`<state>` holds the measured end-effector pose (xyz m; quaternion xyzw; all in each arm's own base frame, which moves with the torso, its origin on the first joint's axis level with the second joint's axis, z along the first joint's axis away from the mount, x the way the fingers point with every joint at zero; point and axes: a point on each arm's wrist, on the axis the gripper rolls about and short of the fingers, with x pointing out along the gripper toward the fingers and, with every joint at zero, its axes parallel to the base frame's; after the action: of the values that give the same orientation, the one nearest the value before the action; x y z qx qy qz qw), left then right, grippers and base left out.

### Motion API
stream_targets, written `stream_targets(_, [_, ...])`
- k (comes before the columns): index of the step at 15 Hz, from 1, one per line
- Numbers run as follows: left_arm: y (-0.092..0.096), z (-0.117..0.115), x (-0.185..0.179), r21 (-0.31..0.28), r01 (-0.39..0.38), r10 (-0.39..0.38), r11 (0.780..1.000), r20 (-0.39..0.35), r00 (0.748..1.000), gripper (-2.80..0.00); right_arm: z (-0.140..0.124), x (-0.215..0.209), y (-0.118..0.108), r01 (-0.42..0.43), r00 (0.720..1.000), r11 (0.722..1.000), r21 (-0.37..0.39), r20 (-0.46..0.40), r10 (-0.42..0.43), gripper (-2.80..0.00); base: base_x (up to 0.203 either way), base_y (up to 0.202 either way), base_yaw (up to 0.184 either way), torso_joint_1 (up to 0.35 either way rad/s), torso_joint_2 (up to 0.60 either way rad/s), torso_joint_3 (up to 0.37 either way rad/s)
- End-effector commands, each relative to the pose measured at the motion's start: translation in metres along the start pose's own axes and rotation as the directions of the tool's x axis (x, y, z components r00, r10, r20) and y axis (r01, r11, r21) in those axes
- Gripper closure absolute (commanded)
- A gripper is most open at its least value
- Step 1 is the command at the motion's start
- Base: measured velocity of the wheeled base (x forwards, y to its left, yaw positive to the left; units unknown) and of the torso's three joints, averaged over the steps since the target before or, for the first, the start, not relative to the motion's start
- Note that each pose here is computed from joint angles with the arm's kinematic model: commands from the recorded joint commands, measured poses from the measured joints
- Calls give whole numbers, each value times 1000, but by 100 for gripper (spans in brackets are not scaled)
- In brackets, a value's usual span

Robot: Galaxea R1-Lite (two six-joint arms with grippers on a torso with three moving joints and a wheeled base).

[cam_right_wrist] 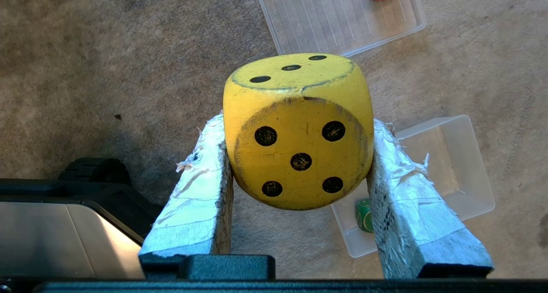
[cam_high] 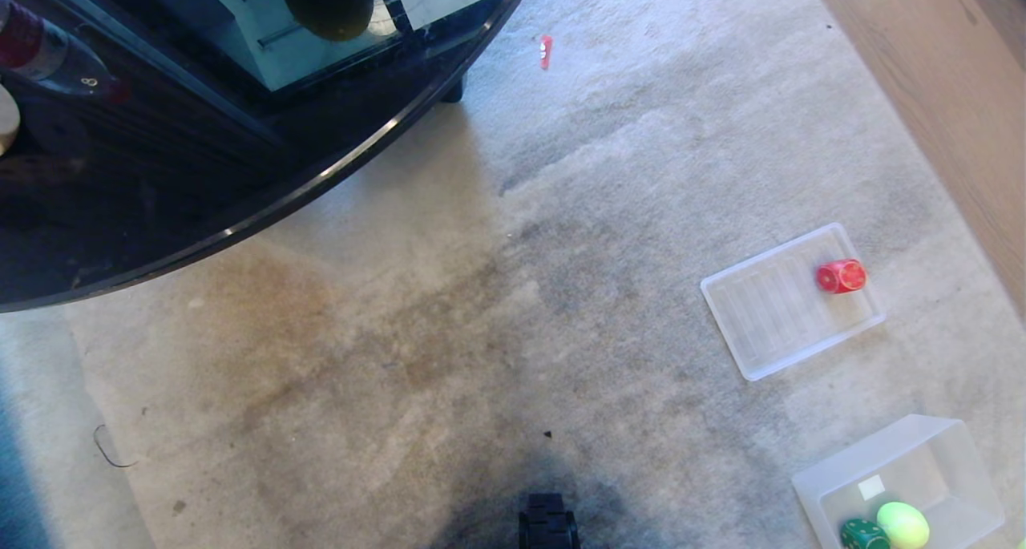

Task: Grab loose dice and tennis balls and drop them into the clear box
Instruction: Put the toys in the box

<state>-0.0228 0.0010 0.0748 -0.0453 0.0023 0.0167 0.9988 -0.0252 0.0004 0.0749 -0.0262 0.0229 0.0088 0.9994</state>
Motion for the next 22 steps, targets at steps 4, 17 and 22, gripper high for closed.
stream_targets(4, [0,0,0,-1,-1,1,1000,0,1000,0,0,0,0,-1,1000,1000,2,-1,1,0,0,0,0,0,0,0])
stream_targets(17, [0,0,0,-4,-1,1,1000,0,1000,0,1,0,0,-1,1000,1000,4,-2,1,0,0,10,-137,1,2,2])
stream_targets(22, [0,0,0,-9,-2,2,1000,0,1000,0,0,0,0,-2,1000,1000,2,-1,2,0,1,3,-71,2,0,3])
